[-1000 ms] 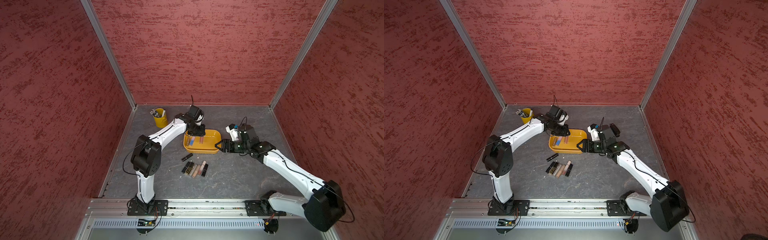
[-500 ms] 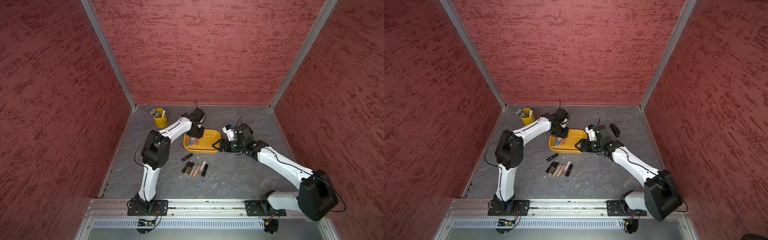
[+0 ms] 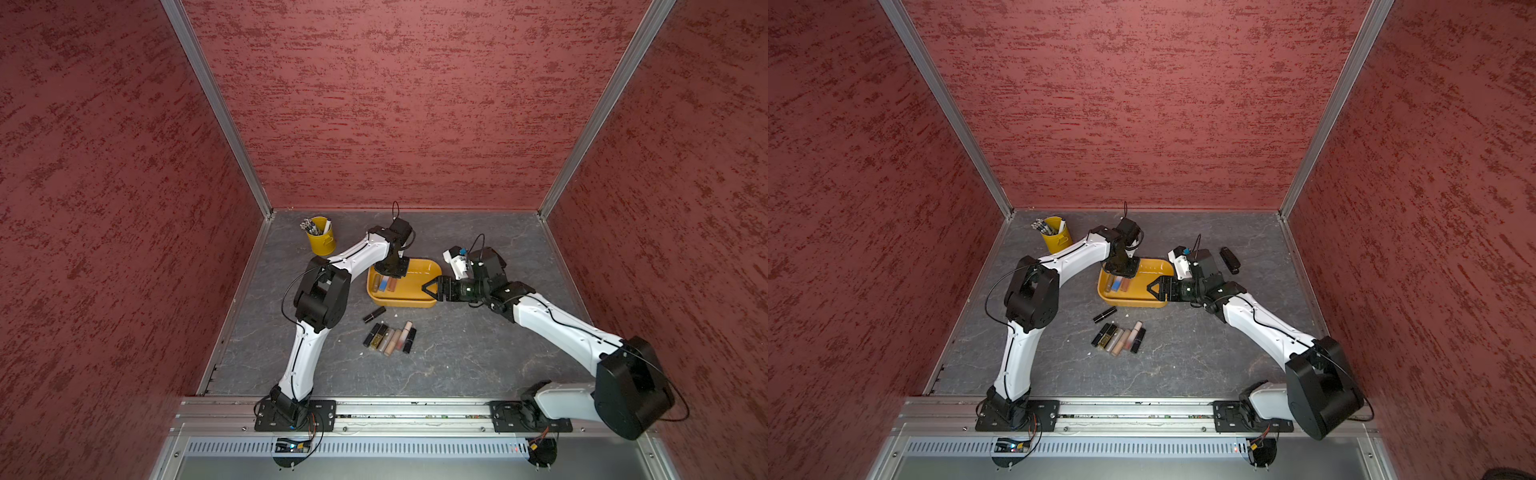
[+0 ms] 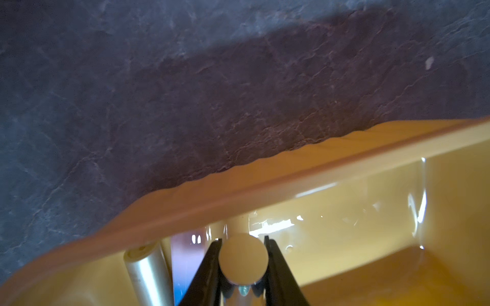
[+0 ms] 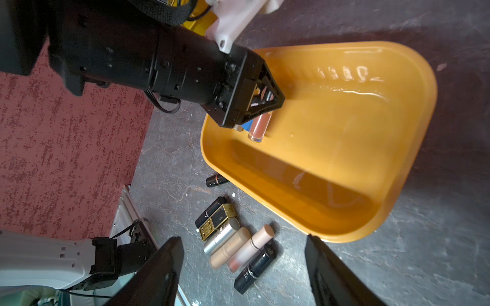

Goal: Put the lipstick into the storage box
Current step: Place the lipstick in the storage box.

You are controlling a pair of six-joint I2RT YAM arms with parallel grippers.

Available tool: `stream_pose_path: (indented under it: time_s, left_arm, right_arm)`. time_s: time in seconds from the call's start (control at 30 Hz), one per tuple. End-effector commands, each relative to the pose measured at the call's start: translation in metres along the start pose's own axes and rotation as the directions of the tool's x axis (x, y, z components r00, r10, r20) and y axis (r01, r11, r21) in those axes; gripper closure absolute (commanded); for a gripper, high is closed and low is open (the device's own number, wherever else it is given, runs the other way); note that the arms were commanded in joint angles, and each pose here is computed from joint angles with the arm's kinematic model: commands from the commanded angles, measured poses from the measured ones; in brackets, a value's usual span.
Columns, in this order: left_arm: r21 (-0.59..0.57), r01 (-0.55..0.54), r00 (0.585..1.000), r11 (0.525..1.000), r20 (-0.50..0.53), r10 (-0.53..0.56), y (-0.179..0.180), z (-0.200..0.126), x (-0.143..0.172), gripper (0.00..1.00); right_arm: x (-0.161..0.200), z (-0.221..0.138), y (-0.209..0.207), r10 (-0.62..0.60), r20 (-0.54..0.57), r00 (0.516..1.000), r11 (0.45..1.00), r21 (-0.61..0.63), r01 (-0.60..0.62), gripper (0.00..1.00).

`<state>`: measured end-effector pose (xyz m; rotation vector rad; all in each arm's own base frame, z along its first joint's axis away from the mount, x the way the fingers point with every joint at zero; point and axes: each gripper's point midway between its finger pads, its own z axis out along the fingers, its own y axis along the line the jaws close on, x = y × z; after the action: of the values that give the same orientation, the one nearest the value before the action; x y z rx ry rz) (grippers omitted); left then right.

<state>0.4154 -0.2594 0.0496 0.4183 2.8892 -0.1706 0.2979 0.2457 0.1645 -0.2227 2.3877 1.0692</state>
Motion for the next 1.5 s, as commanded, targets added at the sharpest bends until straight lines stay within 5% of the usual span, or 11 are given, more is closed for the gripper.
stream_pose_path:
  time_s: [0.0,0.7,1.2,1.47]
  left_arm:
    - [-0.023,-0.027,1.0,0.999,-0.008,0.026,0.0,0.002,-0.003,0.78]
    - [-0.032,-0.019,1.0,0.999,-0.021,0.018,0.002,0.009,-0.003,0.6]
    - [0.032,-0.019,0.984,0.999,0.176,0.013,-0.02,-0.076,-0.025,0.52]
    - [0.139,-0.025,0.974,0.99,0.228,-0.008,-0.04,-0.113,0.013,0.48]
  right_arm:
    - [-0.003,0.003,0.002,-0.037,0.015,0.999,0.999,-0.023,0.037,0.23]
    - [0.006,0.015,-0.007,-0.019,-0.026,0.999,0.999,-0.026,0.018,0.23]
    - [0.007,0.008,-0.001,-0.014,-0.019,1.0,0.999,-0.033,0.013,0.23]
    - [0.022,0.002,0.002,-0.027,-0.048,0.998,1.0,0.005,0.028,0.23]
